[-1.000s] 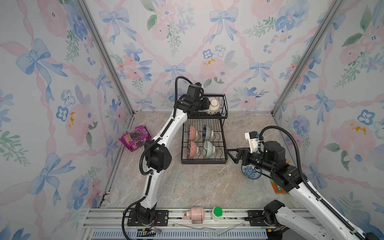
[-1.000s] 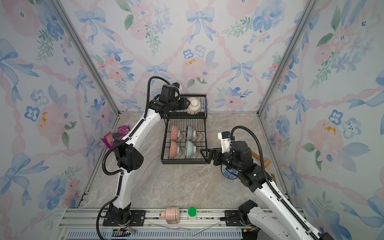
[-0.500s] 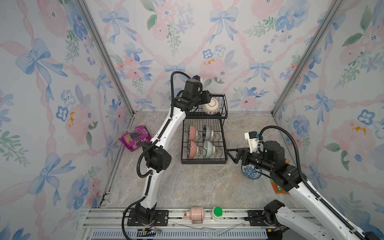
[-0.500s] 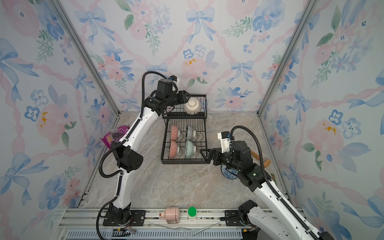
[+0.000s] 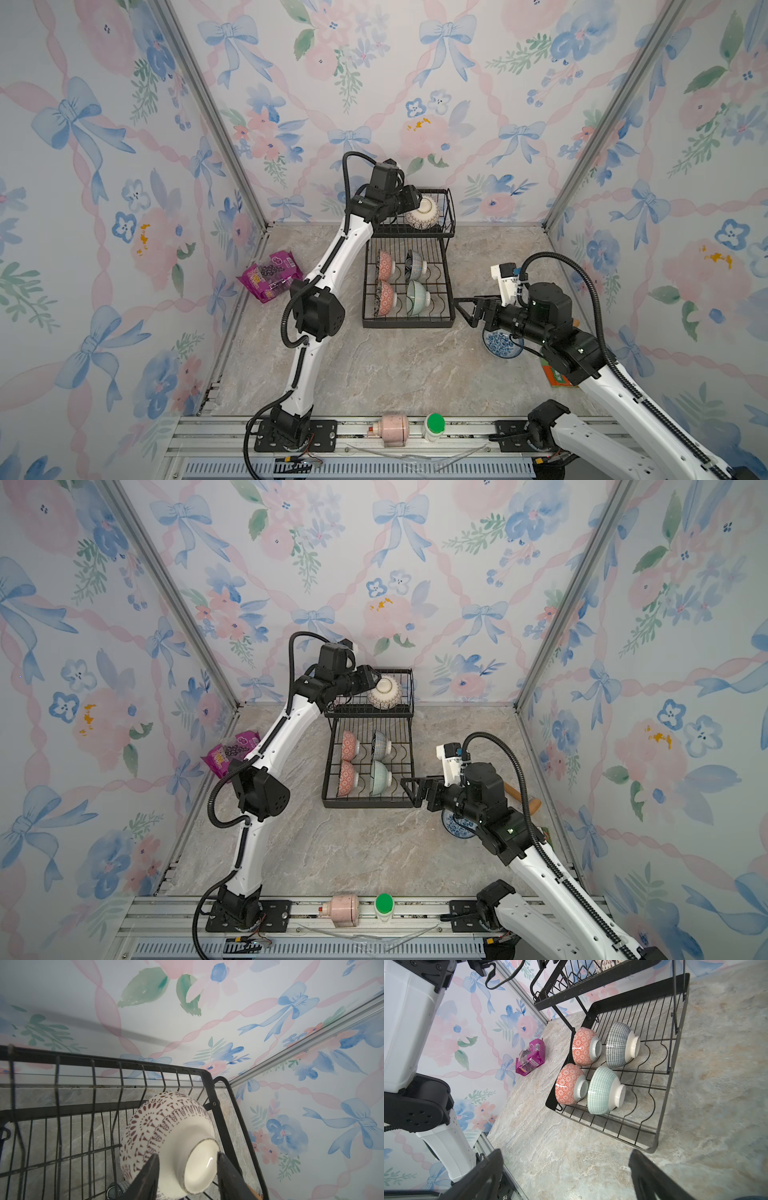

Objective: Load bowls into a dish rack
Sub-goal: Move the bowl to the dish rack.

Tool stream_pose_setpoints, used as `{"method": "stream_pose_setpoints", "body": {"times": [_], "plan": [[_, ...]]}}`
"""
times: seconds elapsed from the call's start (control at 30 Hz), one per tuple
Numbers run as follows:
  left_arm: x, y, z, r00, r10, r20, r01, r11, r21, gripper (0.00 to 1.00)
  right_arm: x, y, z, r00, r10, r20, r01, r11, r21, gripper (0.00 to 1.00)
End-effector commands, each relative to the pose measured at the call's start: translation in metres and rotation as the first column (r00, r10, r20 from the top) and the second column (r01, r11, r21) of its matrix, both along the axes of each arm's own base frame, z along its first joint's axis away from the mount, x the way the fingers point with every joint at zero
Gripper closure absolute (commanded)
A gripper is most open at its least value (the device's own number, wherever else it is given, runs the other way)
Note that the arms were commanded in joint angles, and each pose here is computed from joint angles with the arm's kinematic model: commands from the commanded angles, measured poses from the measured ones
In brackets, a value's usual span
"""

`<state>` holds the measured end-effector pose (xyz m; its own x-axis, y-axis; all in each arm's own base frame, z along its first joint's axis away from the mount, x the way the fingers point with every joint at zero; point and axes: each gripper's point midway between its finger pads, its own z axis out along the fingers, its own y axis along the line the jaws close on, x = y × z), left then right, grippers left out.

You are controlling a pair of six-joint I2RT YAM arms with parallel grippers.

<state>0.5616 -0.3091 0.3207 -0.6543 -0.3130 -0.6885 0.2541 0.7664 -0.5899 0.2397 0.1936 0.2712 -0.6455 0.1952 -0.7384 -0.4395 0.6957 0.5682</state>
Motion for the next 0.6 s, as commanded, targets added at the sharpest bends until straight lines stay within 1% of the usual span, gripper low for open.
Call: {"method": "stream_pose_setpoints", "body": {"times": [0.0, 0.1, 0.37, 0.47, 0.57], "plan": [[0.005, -0.002, -0.015, 0.999, -0.002, -0.042, 0.001, 1.000, -0.025, 0.51, -0.003, 0.001, 0.002, 1.000, 0.003, 0.010, -0.003, 1.000, 0.004, 0.04], [0.007, -0.003, -0.020, 0.998, -0.006, -0.067, 0.002, 0.999, -0.051, 0.50, -0.003, 0.001, 0.002, 1.000, 0.003, 0.011, -0.003, 1.000, 0.004, 0.04], [0.006, -0.010, -0.019, 0.997, -0.032, -0.065, 0.027, 0.997, -0.074, 0.49, -0.002, 0.001, -0.001, 1.000, 0.003, 0.004, -0.003, 1.000, 0.003, 0.04], [0.005, -0.017, -0.023, 0.994, -0.069, -0.088, 0.059, 0.992, -0.114, 0.49, -0.001, 0.003, 0.000, 1.000, 0.006, 0.004, -0.006, 1.000, 0.008, 0.04], [0.003, -0.025, -0.021, 0.992, -0.097, -0.076, 0.087, 0.988, -0.129, 0.48, -0.002, 0.002, 0.000, 1.000, 0.004, 0.006, -0.004, 1.000, 0.009, 0.04]]}}
